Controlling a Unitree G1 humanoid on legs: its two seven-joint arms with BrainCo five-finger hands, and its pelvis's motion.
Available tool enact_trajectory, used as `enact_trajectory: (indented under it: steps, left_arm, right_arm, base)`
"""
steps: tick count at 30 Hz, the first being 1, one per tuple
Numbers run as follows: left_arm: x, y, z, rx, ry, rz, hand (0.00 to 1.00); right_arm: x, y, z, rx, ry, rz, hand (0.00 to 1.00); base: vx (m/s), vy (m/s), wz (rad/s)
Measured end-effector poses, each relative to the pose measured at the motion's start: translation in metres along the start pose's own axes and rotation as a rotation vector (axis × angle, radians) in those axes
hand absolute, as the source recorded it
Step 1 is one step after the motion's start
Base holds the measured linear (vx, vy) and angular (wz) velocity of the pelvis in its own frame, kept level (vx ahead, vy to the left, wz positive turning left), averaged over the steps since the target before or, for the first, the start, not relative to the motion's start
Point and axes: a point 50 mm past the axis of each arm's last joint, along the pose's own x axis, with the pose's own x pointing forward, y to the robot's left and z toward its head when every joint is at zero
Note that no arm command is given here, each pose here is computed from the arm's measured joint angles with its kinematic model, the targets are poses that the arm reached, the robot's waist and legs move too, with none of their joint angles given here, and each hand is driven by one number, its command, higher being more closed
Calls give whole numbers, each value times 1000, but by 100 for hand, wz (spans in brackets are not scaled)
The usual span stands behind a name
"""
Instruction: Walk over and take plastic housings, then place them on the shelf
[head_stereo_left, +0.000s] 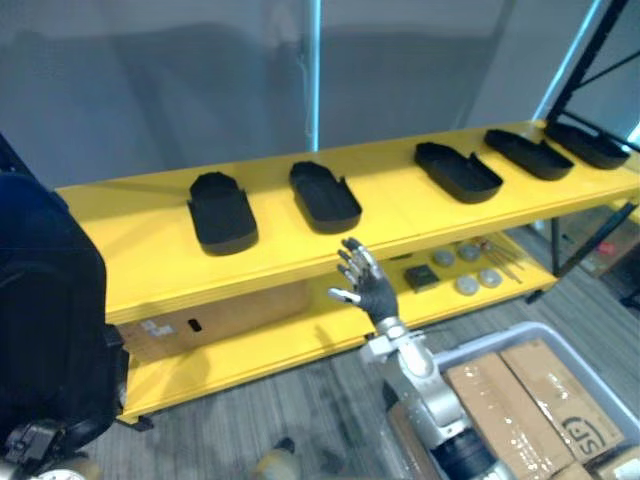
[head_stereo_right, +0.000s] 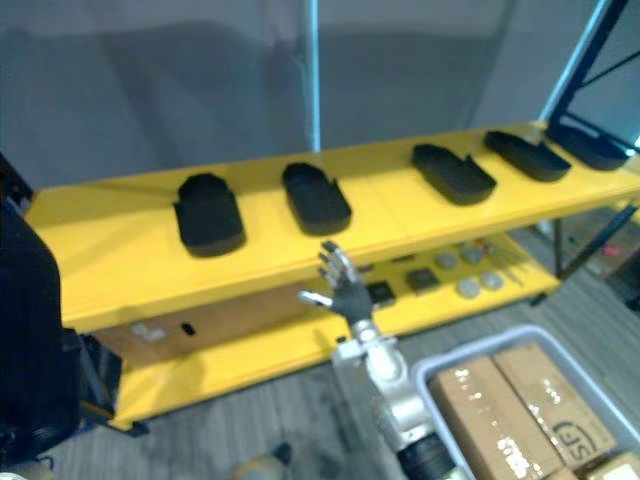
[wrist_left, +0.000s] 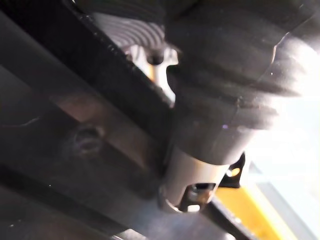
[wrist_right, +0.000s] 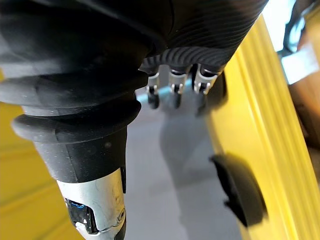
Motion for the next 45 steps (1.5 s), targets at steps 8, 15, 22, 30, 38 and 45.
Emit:
enact_trajectory:
  steps: [8,15,22,30,38,45]
  left_arm:
    - [4,-14,3,-65,-27,-34,100]
    - [7,-58,-1,-215,-37,-158,100]
    - [-4,-51,-16,-159,54,-227,100]
    - [-17,-52,-25,-168,115,-253,100]
    - [-9,-84,-12,-307,40,-328,100]
    - [-3,-140,-1,-427,-6,-416,100]
  right_arm:
    - [0,0,10,-13,-82,65,0]
    - [0,-17,23,-46,-151,41,0]
    - [-3,-21,24,-60,-151,78,0]
    - [-20,-30,25,-88,-181,44,0]
    - [-12,-26,36,-108,-263,45,0]
    - [-3,-15,55,-138,-360,143,0]
  base:
    - [-7,6,-17]
    - [-9,-41,52]
    - [-81,-109,26]
    - [-106,27,54]
    - [146,140,32]
    - [183,-67,60]
